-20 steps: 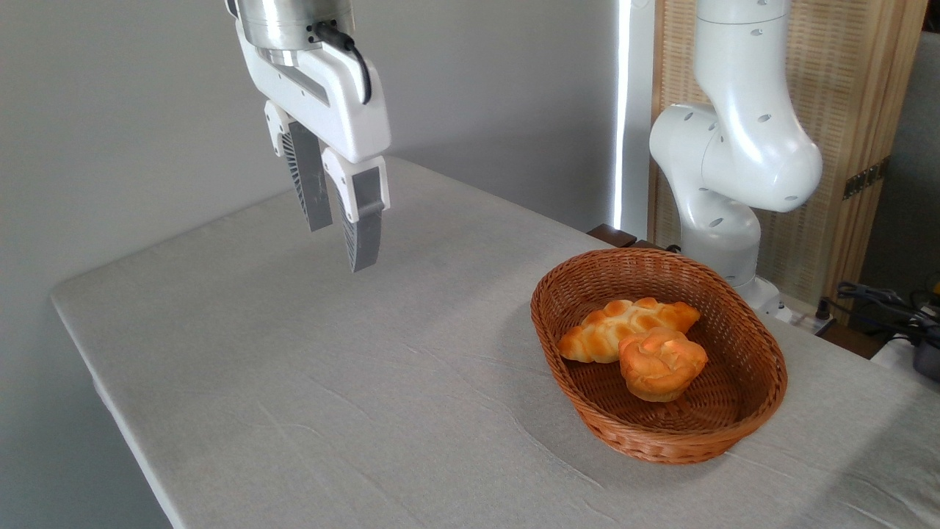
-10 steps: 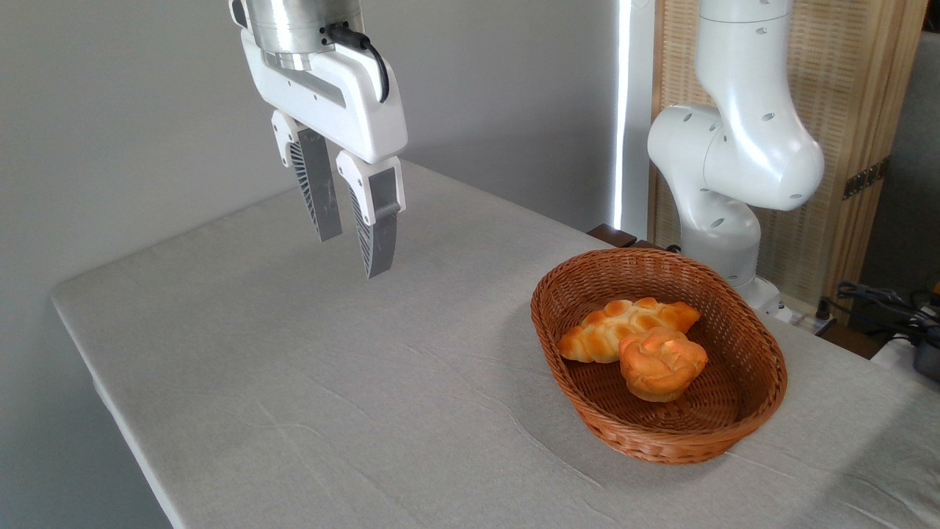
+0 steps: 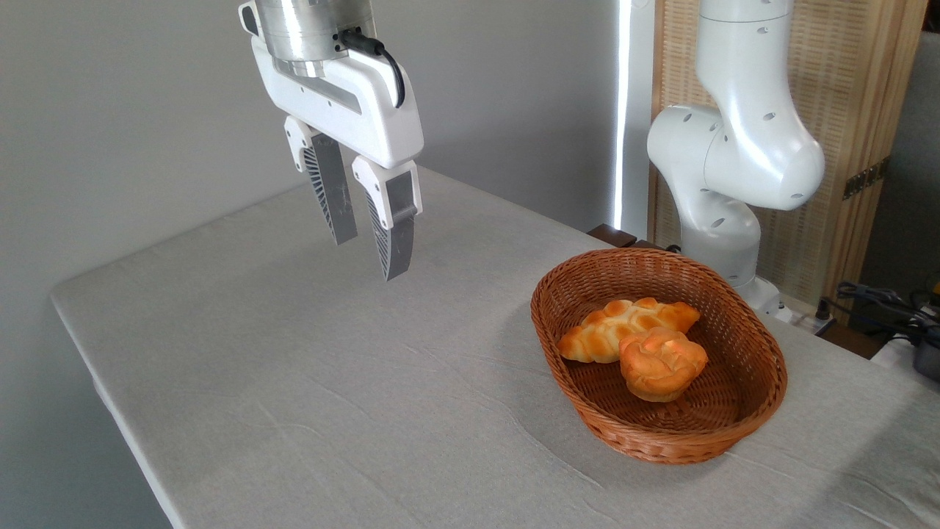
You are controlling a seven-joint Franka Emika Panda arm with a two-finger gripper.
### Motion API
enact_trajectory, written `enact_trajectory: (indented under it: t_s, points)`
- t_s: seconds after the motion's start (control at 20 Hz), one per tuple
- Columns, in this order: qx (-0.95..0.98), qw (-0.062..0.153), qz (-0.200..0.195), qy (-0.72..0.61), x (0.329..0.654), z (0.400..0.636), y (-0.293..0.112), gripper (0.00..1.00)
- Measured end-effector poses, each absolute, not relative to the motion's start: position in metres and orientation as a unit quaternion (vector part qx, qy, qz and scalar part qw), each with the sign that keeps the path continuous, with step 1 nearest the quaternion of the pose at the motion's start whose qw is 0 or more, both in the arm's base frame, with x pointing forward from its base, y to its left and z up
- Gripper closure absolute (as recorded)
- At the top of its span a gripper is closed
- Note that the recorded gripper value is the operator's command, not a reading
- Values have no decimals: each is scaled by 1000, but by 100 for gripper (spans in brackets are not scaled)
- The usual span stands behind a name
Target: Put bread into the basket
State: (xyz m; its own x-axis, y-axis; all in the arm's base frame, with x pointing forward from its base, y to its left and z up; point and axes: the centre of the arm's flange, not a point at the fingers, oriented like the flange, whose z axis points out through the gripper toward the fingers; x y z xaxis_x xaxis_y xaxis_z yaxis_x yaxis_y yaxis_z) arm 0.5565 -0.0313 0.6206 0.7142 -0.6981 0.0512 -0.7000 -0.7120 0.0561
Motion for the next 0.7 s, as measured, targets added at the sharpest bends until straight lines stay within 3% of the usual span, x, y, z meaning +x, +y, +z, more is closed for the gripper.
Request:
enact_trajectory:
  t_s: [0.15, 0.35, 0.7]
  points:
    - [925, 31, 12, -378, 556, 621, -30, 0]
    - [924, 9, 5, -383, 557, 621, -28, 0]
    - [924, 6, 9, -383, 558, 622, -29, 0]
